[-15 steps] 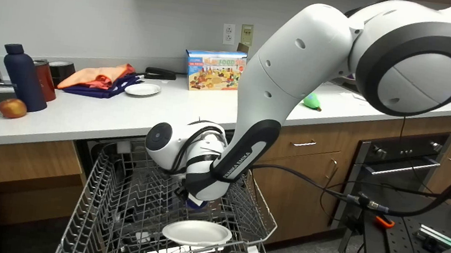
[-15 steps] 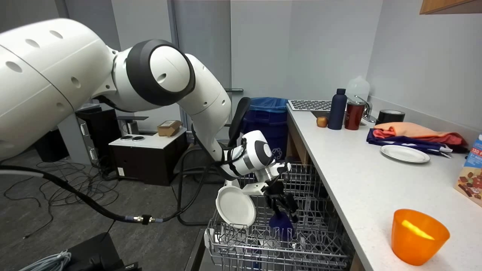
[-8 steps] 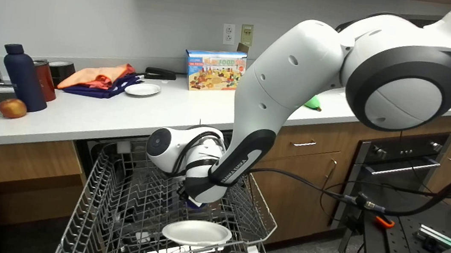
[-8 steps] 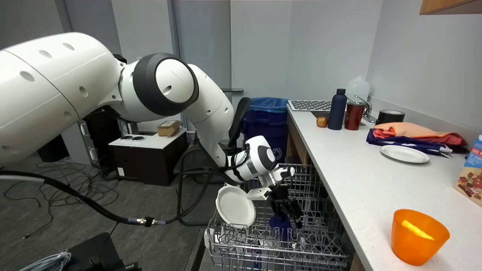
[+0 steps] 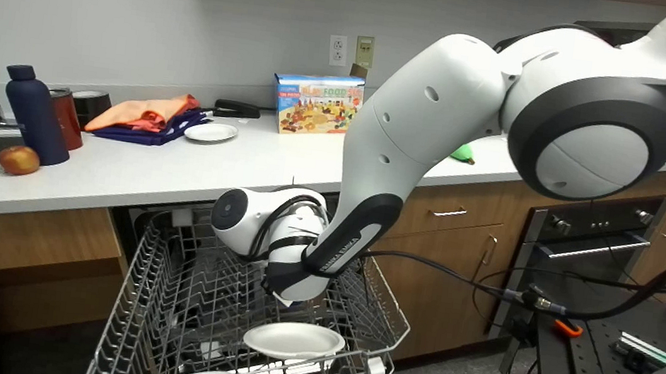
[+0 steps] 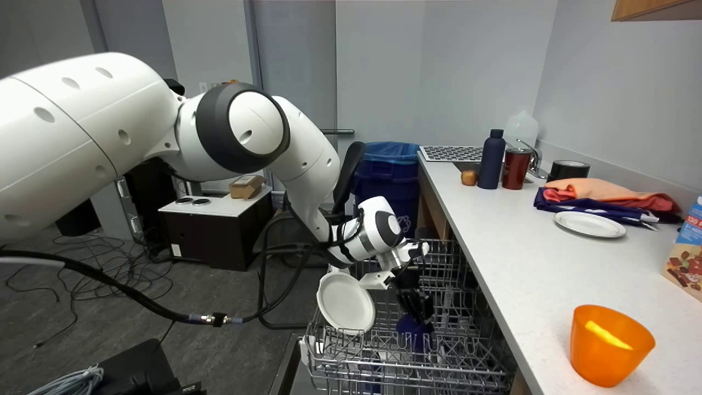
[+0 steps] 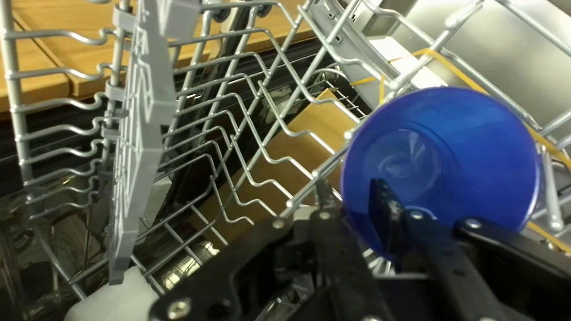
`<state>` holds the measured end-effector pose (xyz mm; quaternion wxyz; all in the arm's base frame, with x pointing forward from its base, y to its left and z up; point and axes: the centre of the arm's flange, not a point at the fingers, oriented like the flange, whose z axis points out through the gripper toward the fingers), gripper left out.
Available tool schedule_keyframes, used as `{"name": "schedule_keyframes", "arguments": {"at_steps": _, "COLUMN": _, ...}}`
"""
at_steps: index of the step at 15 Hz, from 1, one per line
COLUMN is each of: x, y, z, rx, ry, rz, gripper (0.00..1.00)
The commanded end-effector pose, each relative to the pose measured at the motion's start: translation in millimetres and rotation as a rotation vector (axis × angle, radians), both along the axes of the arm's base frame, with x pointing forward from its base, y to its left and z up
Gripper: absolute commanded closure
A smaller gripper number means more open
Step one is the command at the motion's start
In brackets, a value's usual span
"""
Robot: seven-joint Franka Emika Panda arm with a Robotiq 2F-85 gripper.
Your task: Remove the blue cup out of the dishwasher
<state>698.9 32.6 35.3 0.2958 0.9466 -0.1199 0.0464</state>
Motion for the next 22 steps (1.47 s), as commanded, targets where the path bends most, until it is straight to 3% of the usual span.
{"name": "schedule_keyframes", "arguments": {"at_steps": 1, "x": 11.1, "y": -4.0, "z": -4.5, "rx": -0.016, "ry": -0.01, "rz": -0.033, "gripper": 1.0}}
{"name": "schedule_keyframes", "arguments": {"at_steps": 12, "x": -2.5, "y": -1.3, "z": 23.9, "rx": 0.025, "ry": -0.028, "rz": -0.02, "gripper": 0.98}}
{"name": "schedule_keyframes", "arguments": {"at_steps": 22, "x": -11.4, "y": 0.3, "z": 85.1, "rx": 0.106, "ry": -0.102, "rz": -0.01, "gripper": 0.98}}
